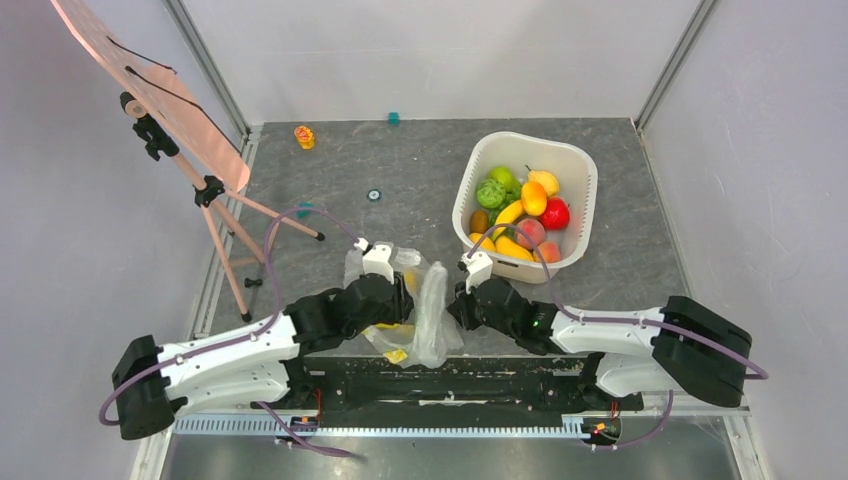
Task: Take the fake fruits out of the plastic bag
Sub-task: Take out the fake fruit from the plastic bag, then place the fake fruit in the bin, then place the plastic bag at the center of the board.
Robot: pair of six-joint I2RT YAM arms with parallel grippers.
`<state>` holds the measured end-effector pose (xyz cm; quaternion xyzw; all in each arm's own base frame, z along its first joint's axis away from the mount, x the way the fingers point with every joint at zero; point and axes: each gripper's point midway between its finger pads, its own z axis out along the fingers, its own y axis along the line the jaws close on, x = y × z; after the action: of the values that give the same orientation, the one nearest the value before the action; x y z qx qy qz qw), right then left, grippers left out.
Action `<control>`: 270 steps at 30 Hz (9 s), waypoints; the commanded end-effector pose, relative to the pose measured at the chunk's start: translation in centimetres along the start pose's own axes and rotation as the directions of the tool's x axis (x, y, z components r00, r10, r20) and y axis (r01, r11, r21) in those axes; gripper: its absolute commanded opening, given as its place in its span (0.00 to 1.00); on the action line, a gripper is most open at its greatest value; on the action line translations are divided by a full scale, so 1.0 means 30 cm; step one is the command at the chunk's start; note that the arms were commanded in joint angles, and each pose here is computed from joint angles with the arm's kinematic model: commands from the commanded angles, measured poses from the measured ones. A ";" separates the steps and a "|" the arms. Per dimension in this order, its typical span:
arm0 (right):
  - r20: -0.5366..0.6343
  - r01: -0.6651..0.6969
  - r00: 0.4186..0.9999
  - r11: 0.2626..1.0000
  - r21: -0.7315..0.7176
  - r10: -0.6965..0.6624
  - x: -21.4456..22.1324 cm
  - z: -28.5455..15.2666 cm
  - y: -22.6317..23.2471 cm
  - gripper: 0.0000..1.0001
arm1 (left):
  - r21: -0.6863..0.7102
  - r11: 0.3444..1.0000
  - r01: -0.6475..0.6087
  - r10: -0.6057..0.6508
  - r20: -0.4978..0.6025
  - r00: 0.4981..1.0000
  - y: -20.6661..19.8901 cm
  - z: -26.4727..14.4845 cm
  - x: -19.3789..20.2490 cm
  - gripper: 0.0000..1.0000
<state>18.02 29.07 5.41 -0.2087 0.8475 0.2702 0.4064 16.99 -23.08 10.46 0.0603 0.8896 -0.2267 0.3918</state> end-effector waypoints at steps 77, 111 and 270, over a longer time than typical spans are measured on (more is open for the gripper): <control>-0.043 0.191 0.979 0.966 -0.176 -0.201 0.059 -0.003 0.069 0.00 | 0.270 0.953 0.139 -0.215 0.274 0.937 -0.105 -0.270 -0.300 0.02; -0.119 0.180 0.979 0.973 0.141 -0.164 0.082 0.008 -0.117 0.00 | 0.454 0.881 0.135 -0.334 0.393 0.857 -0.131 -0.677 -0.554 0.05; 0.318 0.273 0.874 0.913 0.302 -0.367 -0.728 -0.294 0.060 0.04 | 0.516 0.811 -0.276 -0.018 0.495 0.869 -0.493 -0.845 -0.960 1.00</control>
<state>21.19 26.70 21.47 -0.2892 0.7692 0.0772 0.5646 16.33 -24.60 50.28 0.2093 0.6598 -0.4522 0.5625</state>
